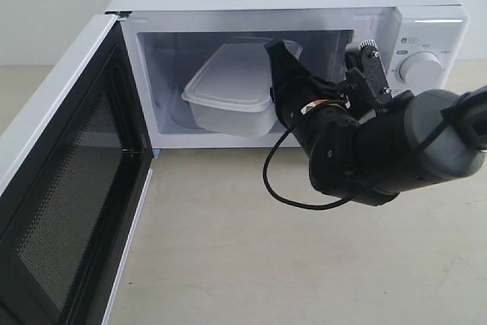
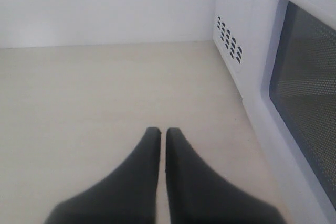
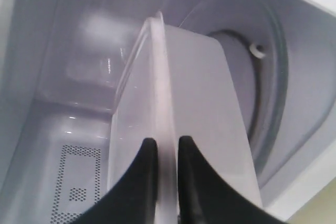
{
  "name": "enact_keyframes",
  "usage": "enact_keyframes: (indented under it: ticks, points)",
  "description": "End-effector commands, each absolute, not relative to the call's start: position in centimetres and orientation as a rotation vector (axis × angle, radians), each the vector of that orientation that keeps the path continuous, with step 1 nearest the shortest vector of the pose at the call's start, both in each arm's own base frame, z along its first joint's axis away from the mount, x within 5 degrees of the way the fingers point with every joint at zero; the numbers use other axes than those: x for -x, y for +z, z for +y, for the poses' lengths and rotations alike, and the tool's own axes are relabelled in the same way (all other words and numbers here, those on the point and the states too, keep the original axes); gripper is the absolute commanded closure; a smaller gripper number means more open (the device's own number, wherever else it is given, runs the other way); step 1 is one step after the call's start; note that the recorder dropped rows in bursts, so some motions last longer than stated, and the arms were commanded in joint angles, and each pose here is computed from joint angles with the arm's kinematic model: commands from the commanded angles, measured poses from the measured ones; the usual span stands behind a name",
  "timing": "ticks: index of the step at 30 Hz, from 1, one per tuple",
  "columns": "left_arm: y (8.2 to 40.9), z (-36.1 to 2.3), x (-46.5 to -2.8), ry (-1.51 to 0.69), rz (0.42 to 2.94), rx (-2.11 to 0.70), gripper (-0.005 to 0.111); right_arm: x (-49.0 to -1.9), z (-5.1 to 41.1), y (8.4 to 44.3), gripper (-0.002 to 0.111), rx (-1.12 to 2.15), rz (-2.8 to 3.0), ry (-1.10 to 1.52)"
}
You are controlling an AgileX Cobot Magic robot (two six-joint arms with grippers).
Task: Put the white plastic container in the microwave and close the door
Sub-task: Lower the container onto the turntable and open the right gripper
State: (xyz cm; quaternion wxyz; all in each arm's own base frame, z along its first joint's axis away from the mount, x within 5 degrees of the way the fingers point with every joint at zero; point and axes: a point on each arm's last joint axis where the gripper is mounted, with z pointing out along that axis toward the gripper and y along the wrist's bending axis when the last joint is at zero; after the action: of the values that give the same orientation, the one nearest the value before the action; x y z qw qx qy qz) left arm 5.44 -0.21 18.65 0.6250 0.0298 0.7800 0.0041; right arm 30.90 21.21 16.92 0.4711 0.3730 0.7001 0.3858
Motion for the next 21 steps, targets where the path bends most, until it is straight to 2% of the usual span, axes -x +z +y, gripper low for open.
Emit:
enact_keyframes:
  ticks: [1, 10, 12, 16, 17, 18, 21]
  points:
    - [18.55, -0.20, -5.43, 0.009, 1.789, -0.063, 0.102, -31.10, 21.29, 17.52, 0.108, -0.859, 1.702, 0.930]
    - [18.55, -0.20, -5.43, 0.009, 1.789, -0.063, 0.102, -30.93, 21.71, 16.81, 0.105, -0.818, 1.786, 0.917]
    - [18.55, -0.20, -5.43, 0.009, 1.789, -0.063, 0.102, -30.94, 21.70, 16.83, 0.096, -0.817, 1.783, 0.918]
    - [18.55, -0.20, -5.43, 0.009, 1.789, -0.063, 0.102, -30.96, 21.68, 16.88, 0.059, -0.816, 1.776, 0.918]
    - [18.55, -0.20, -5.43, 0.009, 1.789, -0.063, 0.102, -30.96, 21.68, 16.88, 0.053, -0.816, 1.776, 0.918]
    - [18.55, -0.20, -5.43, 0.009, 1.789, -0.063, 0.102, -30.97, 21.63, 16.86, 0.048, -0.825, 1.774, 0.917]
    - [18.55, -0.20, -5.43, 0.009, 1.789, -0.063, 0.102, -30.98, 21.60, 16.86, 0.048, -0.832, 1.771, 0.916]
